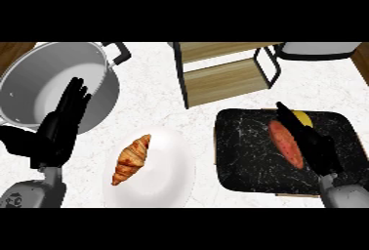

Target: Pick the lemon from the tray and place it in the tiered shelf

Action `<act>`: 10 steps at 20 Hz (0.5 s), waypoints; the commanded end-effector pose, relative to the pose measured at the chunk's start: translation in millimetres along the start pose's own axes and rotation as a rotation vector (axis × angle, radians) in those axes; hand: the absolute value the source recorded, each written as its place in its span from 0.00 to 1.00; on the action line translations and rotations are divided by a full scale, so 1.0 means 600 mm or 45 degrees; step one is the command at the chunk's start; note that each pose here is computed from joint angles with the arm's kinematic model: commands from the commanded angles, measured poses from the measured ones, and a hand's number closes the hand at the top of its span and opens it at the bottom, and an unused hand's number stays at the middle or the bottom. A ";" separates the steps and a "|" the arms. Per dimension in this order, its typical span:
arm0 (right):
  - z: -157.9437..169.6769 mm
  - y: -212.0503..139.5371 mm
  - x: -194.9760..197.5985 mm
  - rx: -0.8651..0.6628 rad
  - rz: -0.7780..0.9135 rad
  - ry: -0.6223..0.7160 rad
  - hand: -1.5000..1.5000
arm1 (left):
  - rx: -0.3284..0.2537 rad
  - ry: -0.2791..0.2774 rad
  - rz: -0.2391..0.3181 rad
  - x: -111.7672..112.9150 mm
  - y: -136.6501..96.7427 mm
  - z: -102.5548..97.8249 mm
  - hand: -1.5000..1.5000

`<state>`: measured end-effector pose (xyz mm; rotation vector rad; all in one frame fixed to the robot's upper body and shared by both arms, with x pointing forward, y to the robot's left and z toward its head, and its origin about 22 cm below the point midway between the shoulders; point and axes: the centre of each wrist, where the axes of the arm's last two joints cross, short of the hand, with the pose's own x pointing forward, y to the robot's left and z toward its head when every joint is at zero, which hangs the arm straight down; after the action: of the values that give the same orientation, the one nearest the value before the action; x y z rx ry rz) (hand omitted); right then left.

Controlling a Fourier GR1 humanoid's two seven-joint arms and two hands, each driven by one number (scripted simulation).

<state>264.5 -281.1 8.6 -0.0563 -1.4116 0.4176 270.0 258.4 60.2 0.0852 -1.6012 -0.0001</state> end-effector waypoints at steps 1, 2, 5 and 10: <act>-0.038 0.014 0.009 -0.005 0.035 -0.032 1.00 | 0.021 -0.026 -0.035 0.009 -0.033 -0.017 0.50; -0.067 -0.035 0.067 0.021 0.051 -0.064 1.00 | 0.035 -0.035 -0.062 0.019 0.010 -0.025 0.50; -0.105 -0.078 0.155 0.074 0.184 -0.161 1.00 | 0.116 -0.089 -0.133 0.015 0.004 0.002 0.50; -0.126 -0.120 0.132 -0.232 -0.052 -0.103 0.00 | 0.140 -0.003 -0.098 0.013 0.010 0.008 0.50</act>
<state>345.7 -297.2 84.2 -0.2390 -1.5030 0.3846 268.5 265.4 65.2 0.2183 -1.6213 0.0073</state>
